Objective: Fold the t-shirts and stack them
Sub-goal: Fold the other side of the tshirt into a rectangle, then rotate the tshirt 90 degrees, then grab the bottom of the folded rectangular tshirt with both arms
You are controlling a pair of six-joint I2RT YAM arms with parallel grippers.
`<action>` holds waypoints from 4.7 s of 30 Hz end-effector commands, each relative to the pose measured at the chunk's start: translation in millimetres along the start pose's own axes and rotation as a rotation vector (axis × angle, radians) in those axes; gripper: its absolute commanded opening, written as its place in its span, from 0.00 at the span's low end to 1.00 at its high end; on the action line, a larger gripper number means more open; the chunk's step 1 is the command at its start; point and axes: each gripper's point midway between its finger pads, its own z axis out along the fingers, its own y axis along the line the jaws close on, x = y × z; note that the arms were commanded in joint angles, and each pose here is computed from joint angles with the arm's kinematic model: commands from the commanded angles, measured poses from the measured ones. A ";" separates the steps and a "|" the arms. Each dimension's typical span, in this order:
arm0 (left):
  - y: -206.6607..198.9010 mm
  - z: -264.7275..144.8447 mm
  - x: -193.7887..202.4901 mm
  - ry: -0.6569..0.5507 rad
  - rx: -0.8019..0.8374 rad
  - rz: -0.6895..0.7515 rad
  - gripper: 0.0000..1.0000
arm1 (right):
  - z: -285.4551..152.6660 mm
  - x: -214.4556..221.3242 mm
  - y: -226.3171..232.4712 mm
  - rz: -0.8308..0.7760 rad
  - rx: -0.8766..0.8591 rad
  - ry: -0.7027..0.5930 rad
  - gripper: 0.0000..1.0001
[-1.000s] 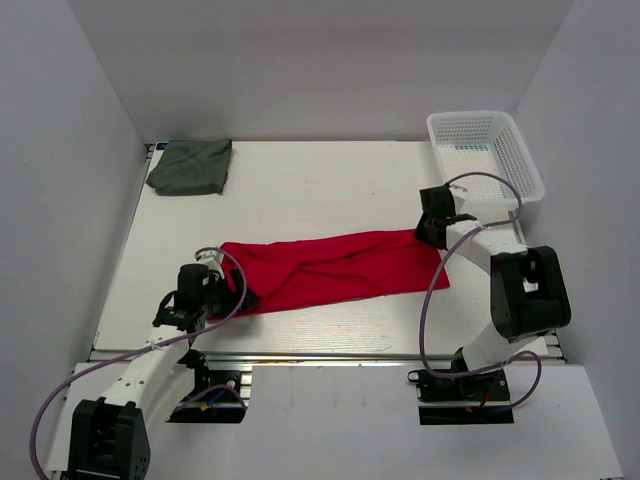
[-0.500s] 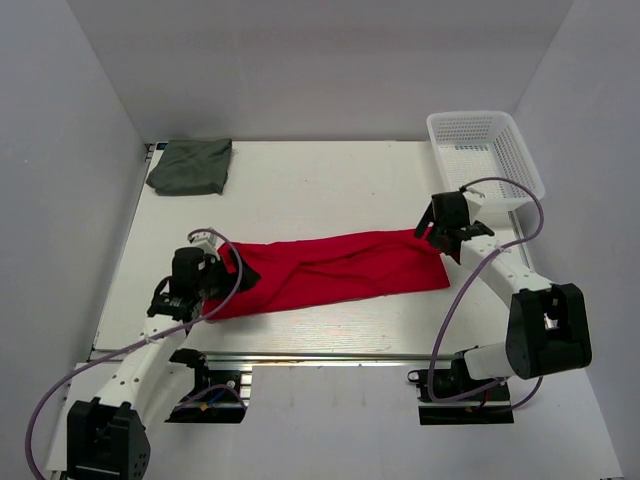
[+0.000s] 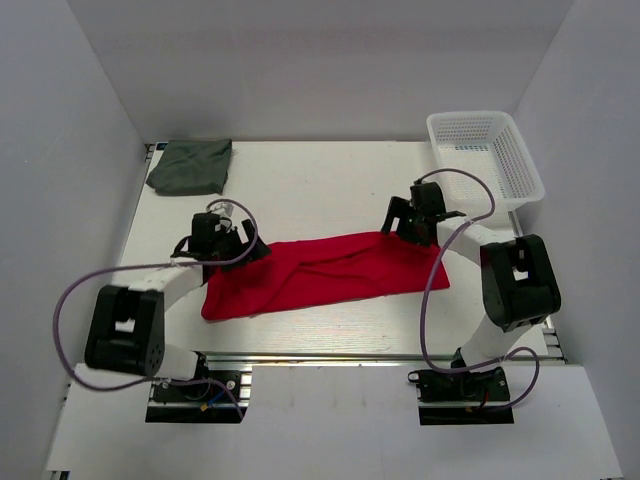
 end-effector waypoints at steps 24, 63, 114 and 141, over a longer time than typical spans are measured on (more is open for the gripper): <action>-14.8 212.4 -119.4 0.188 0.042 0.065 1.00 | -49.4 115.8 -23.7 0.126 -0.229 0.177 0.90; -317.9 95.1 -278.0 -0.435 0.585 0.428 1.00 | -152.1 224.9 195.0 -1.021 -0.787 0.178 0.90; -18.0 -89.6 174.0 0.477 -0.031 0.033 0.88 | -126.5 273.2 111.4 -1.021 -0.399 0.290 0.88; 6.9 -76.3 206.2 0.593 -0.199 0.169 0.22 | -119.1 286.4 122.6 -0.858 -0.445 0.291 0.37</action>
